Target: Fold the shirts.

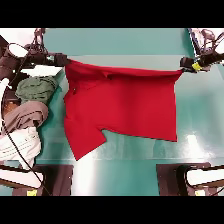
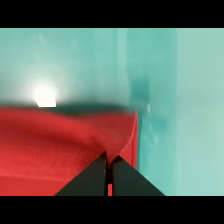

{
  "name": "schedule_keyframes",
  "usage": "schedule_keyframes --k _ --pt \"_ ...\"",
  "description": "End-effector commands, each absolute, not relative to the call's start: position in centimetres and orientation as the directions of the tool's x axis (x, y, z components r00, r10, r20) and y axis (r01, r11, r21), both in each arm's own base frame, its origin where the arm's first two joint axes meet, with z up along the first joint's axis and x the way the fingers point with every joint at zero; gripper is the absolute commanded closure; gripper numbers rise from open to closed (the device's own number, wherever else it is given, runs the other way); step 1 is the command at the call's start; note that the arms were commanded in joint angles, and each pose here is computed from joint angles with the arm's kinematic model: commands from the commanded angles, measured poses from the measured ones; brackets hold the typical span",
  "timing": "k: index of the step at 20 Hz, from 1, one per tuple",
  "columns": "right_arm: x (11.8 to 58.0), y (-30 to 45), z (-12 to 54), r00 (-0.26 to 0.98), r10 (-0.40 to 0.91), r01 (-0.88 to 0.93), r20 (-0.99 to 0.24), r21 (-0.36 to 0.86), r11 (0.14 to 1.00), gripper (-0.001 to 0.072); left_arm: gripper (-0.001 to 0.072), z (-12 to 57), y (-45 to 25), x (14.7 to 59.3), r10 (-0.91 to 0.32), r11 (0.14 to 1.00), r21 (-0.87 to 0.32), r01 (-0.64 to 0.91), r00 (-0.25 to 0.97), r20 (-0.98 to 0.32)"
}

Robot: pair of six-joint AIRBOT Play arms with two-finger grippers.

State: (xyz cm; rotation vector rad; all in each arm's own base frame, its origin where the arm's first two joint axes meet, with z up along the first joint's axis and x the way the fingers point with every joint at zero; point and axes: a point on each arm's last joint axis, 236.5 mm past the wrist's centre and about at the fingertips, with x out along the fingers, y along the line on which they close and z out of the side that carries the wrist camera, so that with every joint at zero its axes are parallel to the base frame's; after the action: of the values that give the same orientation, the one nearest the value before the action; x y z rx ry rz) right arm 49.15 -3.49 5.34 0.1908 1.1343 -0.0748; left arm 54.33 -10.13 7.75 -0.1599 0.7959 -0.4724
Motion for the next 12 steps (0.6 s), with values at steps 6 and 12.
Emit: schedule_keyframes --k 6,12 --pt "43.1 -0.8 -0.3 0.262 0.021 0.125 -0.965 0.055 0.991 0.0699 0.0684 -1.3 -7.4 46.6 -0.351 0.878 -0.226 0.422 0.246 -0.903" --pt "40.9 2.2 -2.3 0.203 0.145 0.147 -0.968 0.177 0.973 0.0536 0.0325 -2.5 -7.5 45.5 -0.353 0.904 -0.279 0.325 0.197 -0.914"
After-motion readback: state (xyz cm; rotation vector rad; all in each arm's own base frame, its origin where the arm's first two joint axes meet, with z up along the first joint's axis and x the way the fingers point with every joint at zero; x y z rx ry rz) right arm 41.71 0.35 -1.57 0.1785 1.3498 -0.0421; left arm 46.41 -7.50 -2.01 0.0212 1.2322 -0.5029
